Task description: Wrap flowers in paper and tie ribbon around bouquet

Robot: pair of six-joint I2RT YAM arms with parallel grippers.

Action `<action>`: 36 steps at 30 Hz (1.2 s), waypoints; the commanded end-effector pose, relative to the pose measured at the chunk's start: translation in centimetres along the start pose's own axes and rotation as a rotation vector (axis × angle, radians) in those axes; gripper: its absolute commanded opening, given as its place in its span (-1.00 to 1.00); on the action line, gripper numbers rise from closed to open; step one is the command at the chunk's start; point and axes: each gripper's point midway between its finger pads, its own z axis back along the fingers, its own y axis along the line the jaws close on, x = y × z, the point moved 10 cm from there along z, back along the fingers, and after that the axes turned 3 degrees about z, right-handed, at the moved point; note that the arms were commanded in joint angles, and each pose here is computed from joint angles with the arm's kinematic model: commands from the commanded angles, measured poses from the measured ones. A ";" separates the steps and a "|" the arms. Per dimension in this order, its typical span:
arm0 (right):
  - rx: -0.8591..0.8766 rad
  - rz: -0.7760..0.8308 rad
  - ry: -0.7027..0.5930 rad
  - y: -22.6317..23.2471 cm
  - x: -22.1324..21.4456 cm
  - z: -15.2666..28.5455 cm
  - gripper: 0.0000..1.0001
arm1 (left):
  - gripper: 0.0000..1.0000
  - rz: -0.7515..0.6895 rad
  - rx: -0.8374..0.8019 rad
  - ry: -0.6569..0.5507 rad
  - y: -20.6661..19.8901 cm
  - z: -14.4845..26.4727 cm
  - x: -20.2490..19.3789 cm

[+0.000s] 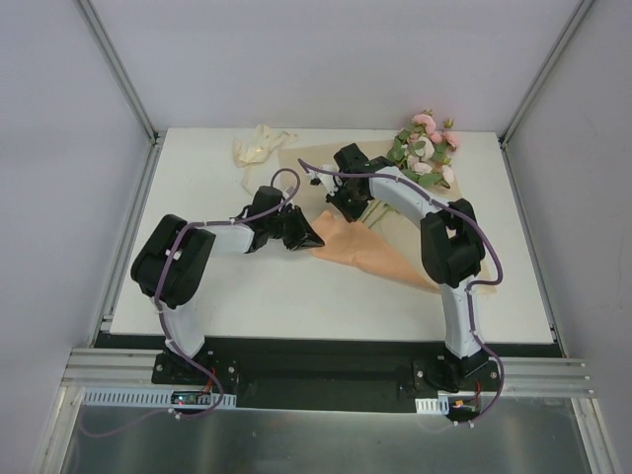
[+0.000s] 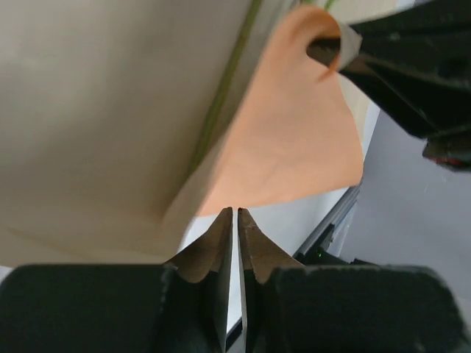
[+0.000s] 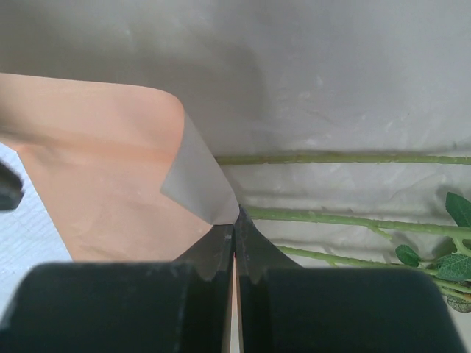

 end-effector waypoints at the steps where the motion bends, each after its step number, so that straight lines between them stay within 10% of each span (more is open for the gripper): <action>1: 0.028 0.031 -0.026 -0.1 0.2 0.2 -0.99 | -0.90 0.012 -0.040 -0.105 -0.3 -0.4 2.9; 9: -0.005 -0.016 -0.022 -0.5 0.6 0.4 -0.93 | -1.00 0.076 0.084 -0.123 3.0 -2.1 4.1; 15: -0.073 -0.447 -0.021 0.0 0.4 5.5 -0.05 | -1.00 0.104 0.179 -0.137 4.3 -2.3 4.1; 21: 0.017 -0.714 -0.183 5.6 -2.5 12.6 0.23 | -1.00 0.143 0.219 -0.112 4.7 -2.4 3.9; 27: 0.379 -0.911 -0.395 10.5 -3.3 7.4 -0.01 | -1.00 0.192 0.250 -0.090 4.8 -2.5 3.9; 30: 0.283 -0.951 -0.363 9.8 -3.6 5.4 -0.57 | -1.00 0.220 0.264 -0.069 5.0 -2.7 3.8; 36: 0.087 -0.978 -0.237 8.5 -6.8 3.1 -0.67 | -1.00 0.226 0.267 -0.043 4.7 -2.8 3.9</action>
